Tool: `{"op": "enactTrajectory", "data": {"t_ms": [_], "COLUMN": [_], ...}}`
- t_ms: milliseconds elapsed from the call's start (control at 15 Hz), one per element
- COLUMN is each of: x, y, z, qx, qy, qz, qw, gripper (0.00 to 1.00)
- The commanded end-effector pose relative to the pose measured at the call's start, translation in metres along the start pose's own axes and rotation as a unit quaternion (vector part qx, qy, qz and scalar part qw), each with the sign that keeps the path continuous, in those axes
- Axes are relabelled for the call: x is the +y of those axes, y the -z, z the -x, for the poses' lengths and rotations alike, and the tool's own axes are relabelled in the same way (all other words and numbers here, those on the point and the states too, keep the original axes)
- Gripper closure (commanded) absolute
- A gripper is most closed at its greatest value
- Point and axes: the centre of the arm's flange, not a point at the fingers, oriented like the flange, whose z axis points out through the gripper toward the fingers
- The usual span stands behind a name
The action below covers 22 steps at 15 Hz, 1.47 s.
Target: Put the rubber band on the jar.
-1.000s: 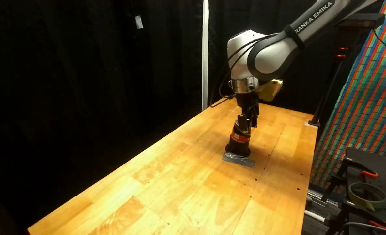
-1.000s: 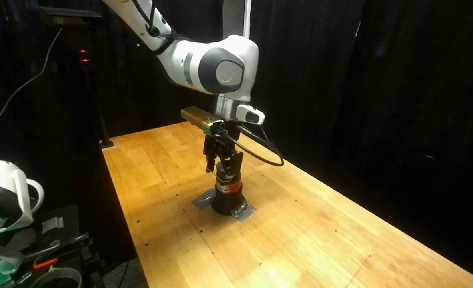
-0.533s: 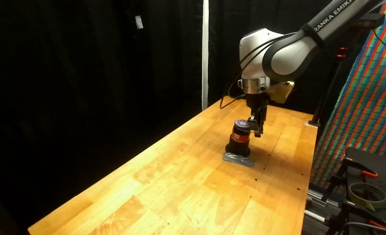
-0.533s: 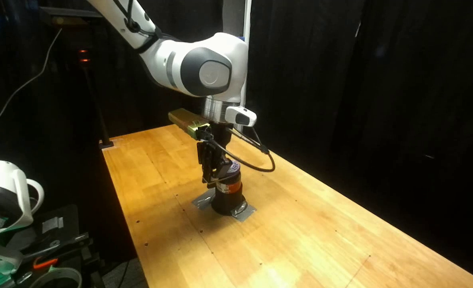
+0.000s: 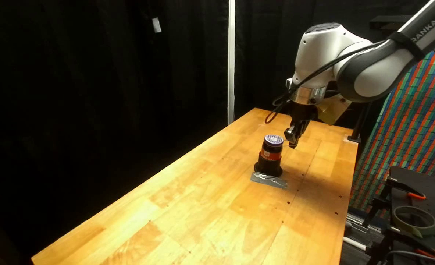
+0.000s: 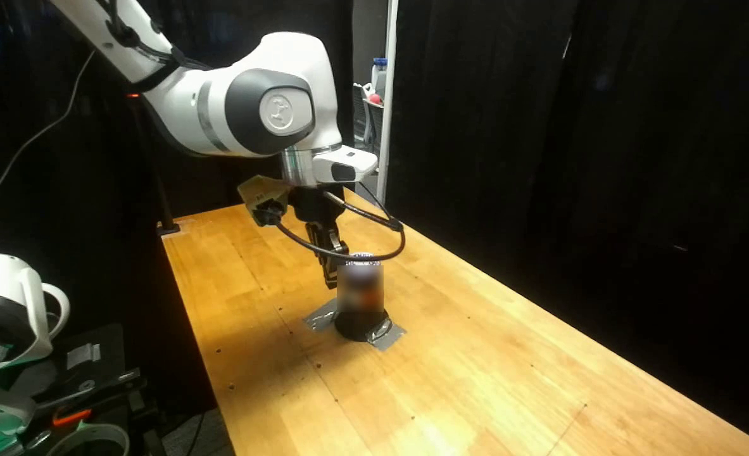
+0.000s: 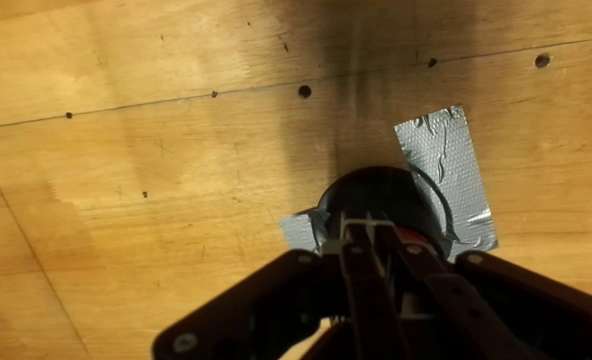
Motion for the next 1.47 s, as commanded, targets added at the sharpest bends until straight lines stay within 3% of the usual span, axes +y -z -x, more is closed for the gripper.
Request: {"op": "enactTrajectory", "data": {"t_ms": [0,467,933,1200,1400], "x": [0.003,-0.030,-0.051,-0.055,-0.055], "y": [0.012,-0.005,-0.015,-0.027,-0.034], "z": [0.044,0.064,0.069,0.074,0.077], "qx": [0.053,0.150,0.279,0.300,0.303], "qy": [-0.022,0.017,0.068,0.091,0.100], "qz": [0.031,0.069,0.094,0.094,0.093], "qw": [0.9979,0.9862,0.9533,0.9448,0.9432], "gripper": [0.89,0.90,0.89,0.90,0.89]}}
